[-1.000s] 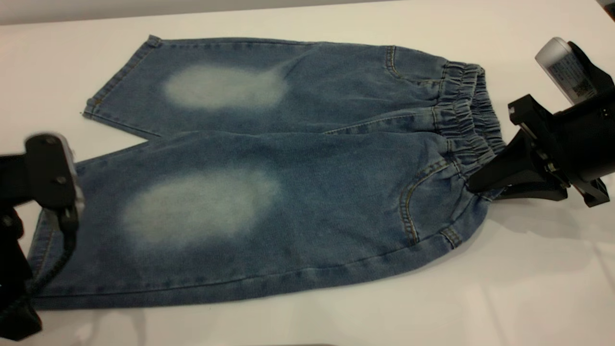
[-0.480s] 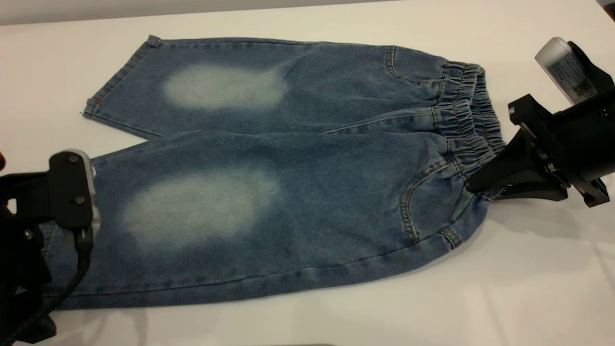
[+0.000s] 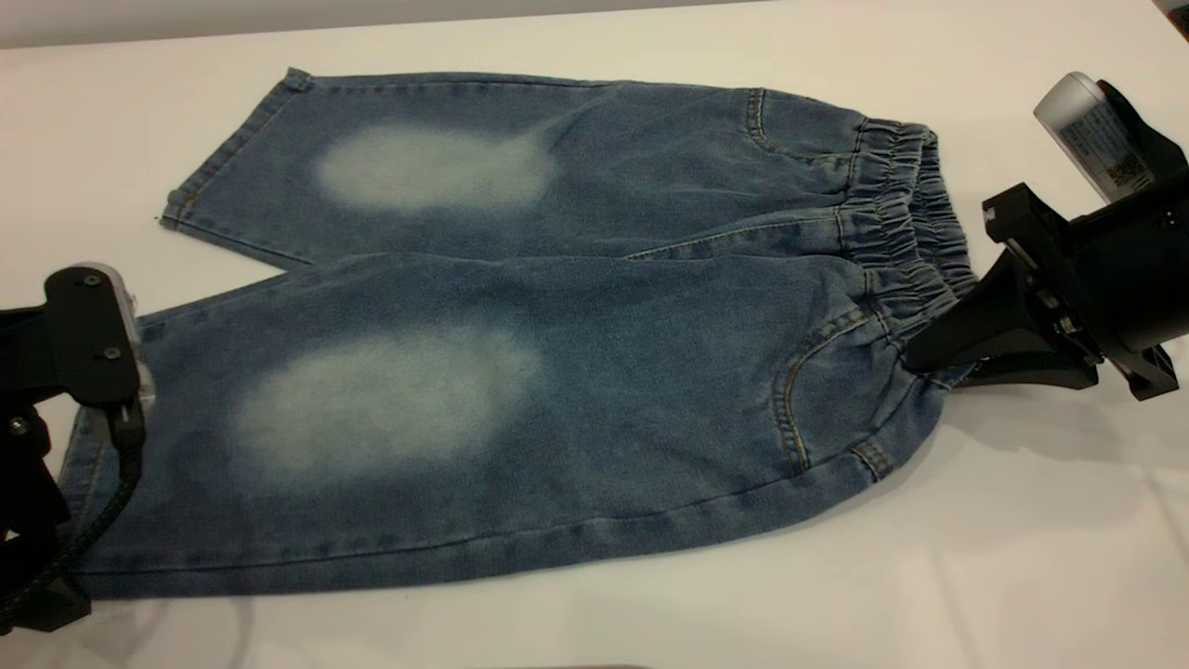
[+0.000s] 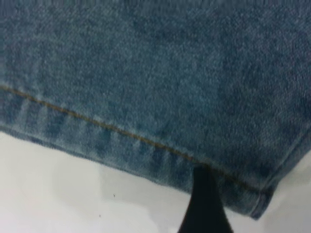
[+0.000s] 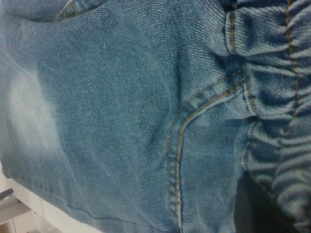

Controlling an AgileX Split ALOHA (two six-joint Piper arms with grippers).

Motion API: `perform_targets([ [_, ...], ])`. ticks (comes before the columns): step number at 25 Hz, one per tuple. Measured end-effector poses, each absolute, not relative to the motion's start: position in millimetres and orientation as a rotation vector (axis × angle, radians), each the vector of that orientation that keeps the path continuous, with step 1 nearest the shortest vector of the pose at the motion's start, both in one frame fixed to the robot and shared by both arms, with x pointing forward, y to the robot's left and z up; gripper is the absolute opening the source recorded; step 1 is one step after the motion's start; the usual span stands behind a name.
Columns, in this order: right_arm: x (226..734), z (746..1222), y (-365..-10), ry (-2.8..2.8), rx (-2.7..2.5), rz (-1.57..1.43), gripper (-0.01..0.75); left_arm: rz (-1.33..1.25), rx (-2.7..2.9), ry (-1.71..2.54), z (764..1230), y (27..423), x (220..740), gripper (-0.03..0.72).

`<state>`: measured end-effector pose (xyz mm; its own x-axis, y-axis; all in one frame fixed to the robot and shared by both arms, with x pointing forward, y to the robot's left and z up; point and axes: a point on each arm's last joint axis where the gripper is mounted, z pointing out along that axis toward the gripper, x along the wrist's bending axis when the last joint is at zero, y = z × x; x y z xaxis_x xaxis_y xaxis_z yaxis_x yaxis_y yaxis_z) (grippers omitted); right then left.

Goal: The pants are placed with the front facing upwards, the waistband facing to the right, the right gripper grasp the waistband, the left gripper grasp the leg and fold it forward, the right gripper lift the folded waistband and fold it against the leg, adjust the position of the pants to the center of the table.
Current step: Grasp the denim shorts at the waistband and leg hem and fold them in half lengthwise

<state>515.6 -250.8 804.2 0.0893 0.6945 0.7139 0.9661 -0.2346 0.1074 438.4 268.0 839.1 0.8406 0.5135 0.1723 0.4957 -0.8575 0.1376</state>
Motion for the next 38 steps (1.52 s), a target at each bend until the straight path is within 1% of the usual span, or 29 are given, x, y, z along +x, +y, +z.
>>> perform_targets([
  [9, 516, 804, -251, -1.634, -1.981, -0.94, 0.064, 0.264, 2.94, 0.806, 827, 268, 437, 0.48],
  [12, 516, 804, -251, -1.634, -1.981, -0.941, 0.066, 0.268, 2.934, 0.81, 826, 267, 438, 0.461],
  [15, 515, 804, -251, -1.635, -1.98, -0.94, 0.067, 0.279, 2.925, 0.814, 826, 267, 439, 0.386],
  [21, 515, 804, -251, -1.634, -1.979, -0.941, 0.068, 0.301, 2.91, 0.817, 825, 267, 443, 0.124],
  [23, 515, 804, -251, -1.633, -1.978, -0.942, 0.068, 0.305, 2.908, 0.818, 826, 267, 443, 0.077],
  [27, 515, 806, -249, -1.621, -1.949, -0.963, 0.068, 0.331, 2.875, 0.88, 831, 268, 444, 0.062],
  [31, 513, 810, -245, -1.59, -1.887, -0.982, 0.068, 0.42, 2.813, 0.939, 853, 268, 446, 0.062],
  [38, 481, 819, -244, -1.556, -1.91, -0.91, 0.068, 0.51, 2.705, 1.098, 897, 272, 436, 0.062],
])
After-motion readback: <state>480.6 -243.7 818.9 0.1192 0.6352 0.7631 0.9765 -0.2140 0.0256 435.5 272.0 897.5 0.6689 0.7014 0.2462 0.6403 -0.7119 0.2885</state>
